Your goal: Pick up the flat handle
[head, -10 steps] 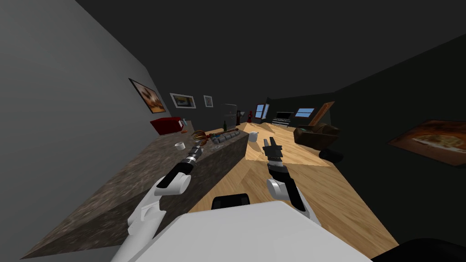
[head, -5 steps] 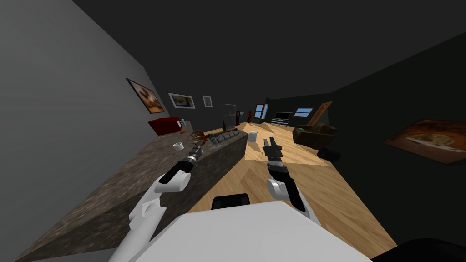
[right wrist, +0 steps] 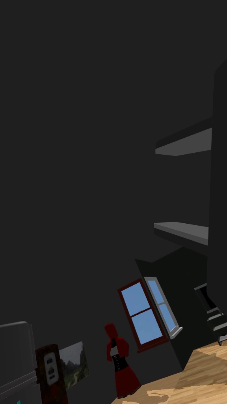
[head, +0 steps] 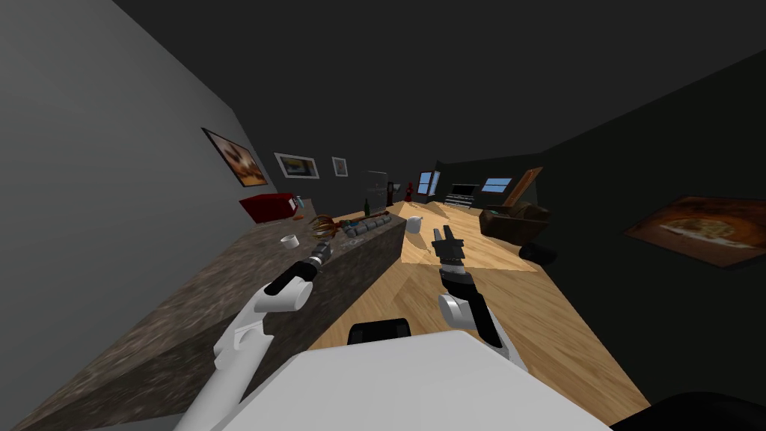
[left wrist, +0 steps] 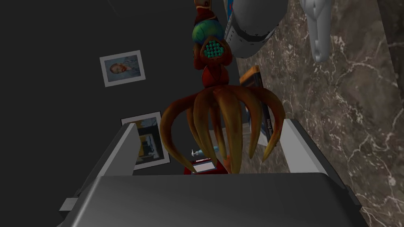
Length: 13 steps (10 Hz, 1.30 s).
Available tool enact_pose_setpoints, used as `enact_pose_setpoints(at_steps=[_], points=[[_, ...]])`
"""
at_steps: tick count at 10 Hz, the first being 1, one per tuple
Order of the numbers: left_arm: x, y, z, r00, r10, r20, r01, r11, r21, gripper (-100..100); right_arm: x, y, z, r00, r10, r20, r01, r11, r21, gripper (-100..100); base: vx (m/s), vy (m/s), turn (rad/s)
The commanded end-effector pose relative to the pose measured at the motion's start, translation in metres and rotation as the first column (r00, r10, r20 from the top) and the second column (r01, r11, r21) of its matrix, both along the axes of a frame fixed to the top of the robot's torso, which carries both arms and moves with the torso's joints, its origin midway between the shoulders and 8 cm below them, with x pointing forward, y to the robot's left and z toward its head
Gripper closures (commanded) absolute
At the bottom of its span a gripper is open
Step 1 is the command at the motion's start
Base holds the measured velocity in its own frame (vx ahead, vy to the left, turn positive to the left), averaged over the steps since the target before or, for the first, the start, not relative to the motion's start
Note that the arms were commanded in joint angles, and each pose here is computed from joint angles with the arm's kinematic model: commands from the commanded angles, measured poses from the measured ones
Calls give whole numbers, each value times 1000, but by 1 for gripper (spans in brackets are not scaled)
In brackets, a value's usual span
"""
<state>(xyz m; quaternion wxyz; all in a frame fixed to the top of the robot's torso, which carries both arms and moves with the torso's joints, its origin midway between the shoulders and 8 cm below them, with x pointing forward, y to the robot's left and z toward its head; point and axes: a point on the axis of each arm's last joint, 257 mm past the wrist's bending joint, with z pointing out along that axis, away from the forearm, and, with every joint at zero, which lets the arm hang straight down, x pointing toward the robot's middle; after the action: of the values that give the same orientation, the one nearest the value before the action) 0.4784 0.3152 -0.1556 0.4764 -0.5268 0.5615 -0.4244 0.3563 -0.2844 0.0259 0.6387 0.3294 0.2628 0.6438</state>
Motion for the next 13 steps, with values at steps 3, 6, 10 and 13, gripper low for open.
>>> enact_pose_setpoints(at_steps=[3, 6, 10, 13], points=[[-2, 8, -18, 996, 15, -86, -15, 1000, 0, -100, 0, 0, 0, 1000, 0, 0, 0, 1000, 0, 0, 10, -31, -19], [-4, 16, -32, 987, 29, -155, -29, 1000, 0, -100, 0, 0, 0, 1000, 0, 0, 0, 1000, 0, 0, 17, -39, -17], [-8, 32, -51, 966, 54, -254, -57, 998, -4, -100, 0, 0, 0, 1000, 0, 0, 0, 1000, 0, 0, 24, -33, -23], [-14, 41, -66, 943, 71, -326, -77, 997, -6, -100, 0, 0, 0, 1000, 0, 0, 0, 1000, 0, 0, 28, -34, -16]])
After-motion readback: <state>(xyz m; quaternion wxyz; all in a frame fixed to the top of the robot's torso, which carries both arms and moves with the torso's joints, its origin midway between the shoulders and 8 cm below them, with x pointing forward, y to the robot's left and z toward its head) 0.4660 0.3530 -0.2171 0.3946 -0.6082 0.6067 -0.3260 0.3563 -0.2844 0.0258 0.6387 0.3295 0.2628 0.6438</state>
